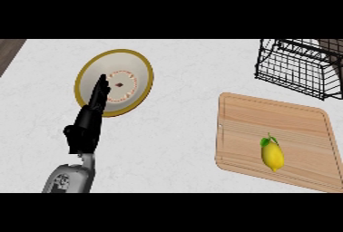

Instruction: Pick the bell pepper from the cutting board and place it in the tiered basket

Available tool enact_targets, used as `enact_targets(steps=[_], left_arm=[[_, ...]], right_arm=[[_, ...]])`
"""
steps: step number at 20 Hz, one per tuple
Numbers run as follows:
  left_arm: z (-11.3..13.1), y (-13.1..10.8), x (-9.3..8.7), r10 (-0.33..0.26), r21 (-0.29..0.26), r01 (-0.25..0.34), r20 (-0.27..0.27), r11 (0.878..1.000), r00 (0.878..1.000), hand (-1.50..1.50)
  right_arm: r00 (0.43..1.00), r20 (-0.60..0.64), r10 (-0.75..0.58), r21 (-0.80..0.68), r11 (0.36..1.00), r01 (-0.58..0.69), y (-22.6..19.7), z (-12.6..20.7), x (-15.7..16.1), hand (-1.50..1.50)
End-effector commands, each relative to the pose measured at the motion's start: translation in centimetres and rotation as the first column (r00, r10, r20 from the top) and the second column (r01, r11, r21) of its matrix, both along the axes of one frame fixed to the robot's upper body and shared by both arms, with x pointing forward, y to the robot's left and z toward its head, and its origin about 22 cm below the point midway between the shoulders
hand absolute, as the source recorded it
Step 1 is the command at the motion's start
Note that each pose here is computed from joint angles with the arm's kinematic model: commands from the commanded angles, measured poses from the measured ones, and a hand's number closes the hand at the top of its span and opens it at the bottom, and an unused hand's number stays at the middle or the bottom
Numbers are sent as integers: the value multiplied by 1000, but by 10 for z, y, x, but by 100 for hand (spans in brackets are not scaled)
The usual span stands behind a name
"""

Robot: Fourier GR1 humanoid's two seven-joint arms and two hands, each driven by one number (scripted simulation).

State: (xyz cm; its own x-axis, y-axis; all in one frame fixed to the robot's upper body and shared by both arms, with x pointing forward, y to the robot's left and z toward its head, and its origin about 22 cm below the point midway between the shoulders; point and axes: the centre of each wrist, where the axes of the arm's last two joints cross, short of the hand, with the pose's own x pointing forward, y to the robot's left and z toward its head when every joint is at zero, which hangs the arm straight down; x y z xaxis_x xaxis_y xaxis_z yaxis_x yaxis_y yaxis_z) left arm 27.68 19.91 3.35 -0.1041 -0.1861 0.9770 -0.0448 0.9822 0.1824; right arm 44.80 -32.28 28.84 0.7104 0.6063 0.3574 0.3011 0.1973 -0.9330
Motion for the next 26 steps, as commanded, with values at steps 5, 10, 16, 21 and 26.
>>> enact_targets(steps=[5, 10, 16, 21, 26], left_arm=[[2, 14, -16, 15, 4, -15, 0, 1000, 1000, 0], [3, 15, 0, 13, -13, -13, -19, 1000, 1000, 0], [-14, 4, -21, 31, -1, -31, -32, 1000, 999, 0], [-4, 28, -17, 86, 7, -86, -17, 996, 996, 0], [-11, 25, -19, 99, 12, -98, -37, 995, 994, 0]], right_arm=[[979, 202, -3, 188, 982, -36, -20, -20, -4, -150], [898, 407, -170, 247, 966, 71, -39, 9, -17, -150], [814, 466, -347, 366, 913, 180, -90, -4, -60, -150], [762, 531, -370, 435, 891, 130, -132, -1, -121, -150], [772, 536, -341, 402, 907, 122, -142, -25, -188, -150]])
